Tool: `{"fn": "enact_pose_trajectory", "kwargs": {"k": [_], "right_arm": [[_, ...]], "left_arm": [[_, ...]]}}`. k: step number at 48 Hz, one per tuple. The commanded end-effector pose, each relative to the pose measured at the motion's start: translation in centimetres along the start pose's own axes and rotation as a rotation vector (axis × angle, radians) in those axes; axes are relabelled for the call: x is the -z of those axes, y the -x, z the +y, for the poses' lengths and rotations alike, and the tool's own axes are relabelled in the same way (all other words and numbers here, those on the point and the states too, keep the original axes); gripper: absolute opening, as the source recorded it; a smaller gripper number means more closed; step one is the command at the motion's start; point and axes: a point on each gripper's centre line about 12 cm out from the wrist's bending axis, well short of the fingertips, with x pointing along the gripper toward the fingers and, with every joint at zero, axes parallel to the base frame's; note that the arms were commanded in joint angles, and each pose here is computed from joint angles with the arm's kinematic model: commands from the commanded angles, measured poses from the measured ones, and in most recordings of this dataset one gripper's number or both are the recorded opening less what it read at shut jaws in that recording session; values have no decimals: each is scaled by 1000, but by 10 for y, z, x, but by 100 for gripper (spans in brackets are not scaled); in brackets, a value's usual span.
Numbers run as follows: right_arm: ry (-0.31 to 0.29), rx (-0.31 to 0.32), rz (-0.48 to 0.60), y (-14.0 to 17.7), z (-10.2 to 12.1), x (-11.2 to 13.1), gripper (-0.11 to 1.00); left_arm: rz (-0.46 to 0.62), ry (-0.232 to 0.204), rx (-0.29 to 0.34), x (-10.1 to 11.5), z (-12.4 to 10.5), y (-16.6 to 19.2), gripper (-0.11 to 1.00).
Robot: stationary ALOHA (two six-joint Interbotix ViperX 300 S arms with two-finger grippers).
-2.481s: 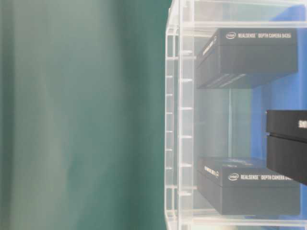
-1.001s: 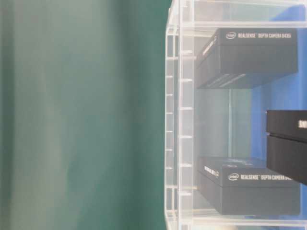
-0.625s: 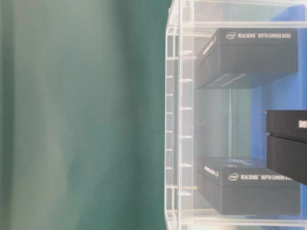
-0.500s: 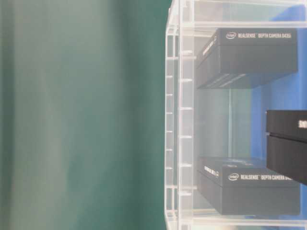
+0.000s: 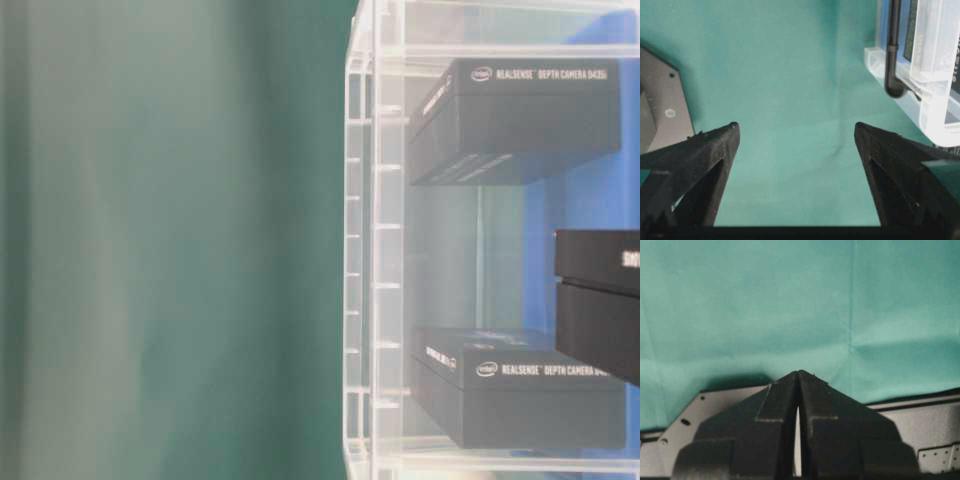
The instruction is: Take the box out of the case with the left arm.
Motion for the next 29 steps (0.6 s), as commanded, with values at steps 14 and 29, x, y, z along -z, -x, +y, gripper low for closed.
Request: {"fn": "enact_pose_trajectory", "kwargs": {"k": [14, 29], "right_arm": [[-5, -2, -15, 4, -1, -1, 0], [-4, -4, -13, 3, 0, -1, 0]], "left_arm": [[-10, 5, 24, -2, -3, 7, 95], [7, 1, 18, -4, -15, 5, 95]]}}
